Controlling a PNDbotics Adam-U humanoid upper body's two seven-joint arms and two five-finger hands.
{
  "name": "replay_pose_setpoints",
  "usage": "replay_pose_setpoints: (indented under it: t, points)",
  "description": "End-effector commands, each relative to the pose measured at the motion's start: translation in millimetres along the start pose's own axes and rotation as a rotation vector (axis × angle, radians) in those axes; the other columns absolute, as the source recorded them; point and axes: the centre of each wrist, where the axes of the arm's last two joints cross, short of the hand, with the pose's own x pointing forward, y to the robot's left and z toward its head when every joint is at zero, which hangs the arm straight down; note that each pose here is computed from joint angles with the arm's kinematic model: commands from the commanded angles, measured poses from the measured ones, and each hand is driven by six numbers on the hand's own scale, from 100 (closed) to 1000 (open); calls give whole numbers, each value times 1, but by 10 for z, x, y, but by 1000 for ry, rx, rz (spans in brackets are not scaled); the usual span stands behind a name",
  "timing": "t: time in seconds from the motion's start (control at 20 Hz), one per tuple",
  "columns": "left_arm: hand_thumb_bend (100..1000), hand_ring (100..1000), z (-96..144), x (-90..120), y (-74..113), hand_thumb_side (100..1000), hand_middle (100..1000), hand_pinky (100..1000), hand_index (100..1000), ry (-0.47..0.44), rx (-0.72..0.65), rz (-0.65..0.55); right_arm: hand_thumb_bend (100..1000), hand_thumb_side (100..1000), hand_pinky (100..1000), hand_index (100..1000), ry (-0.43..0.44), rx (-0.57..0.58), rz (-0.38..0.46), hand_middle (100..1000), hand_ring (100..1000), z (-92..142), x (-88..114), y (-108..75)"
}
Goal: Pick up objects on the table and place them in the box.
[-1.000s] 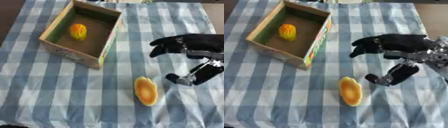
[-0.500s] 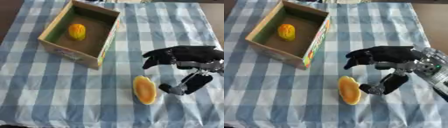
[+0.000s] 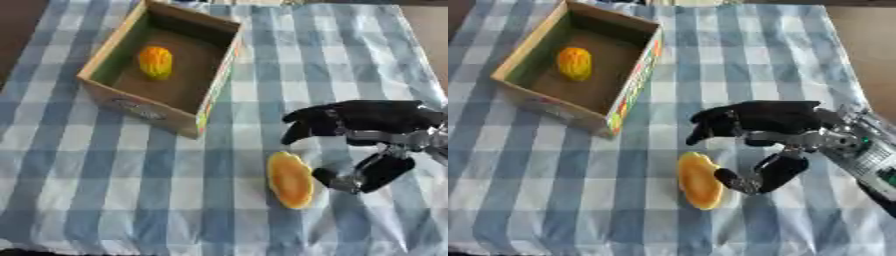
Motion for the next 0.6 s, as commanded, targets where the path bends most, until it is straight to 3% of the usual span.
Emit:
replay_pose_setpoints:
  t: [0.05, 0.15, 0.25, 0.45, 0.6]
  points:
    - [242, 744, -41, 51, 5, 489, 671, 773, 811, -25, -14, 6, 100, 344, 885, 926, 7, 25, 52, 830, 998, 35, -5, -42]
    - [242, 744, -35, 50, 4, 489, 671, 773, 810, -22, -13, 8, 100, 348, 885, 928, 5, 42, 68, 831, 996, 32, -16, -15]
    - [241, 745, -32, 49, 5, 490, 671, 773, 810, -20, -12, 8, 109, 273, 888, 933, 10, 38, 93, 835, 994, 44, -29, -21]
    - [243, 745, -30, 51, -3, 490, 671, 773, 811, -19, -15, 12, 198, 263, 893, 943, 1, 48, 167, 845, 995, 51, -37, -47]
    - [242, 745, -27, 53, -18, 490, 671, 773, 811, -16, -20, 20, 229, 248, 894, 943, -13, 68, 176, 845, 998, 24, -62, 9]
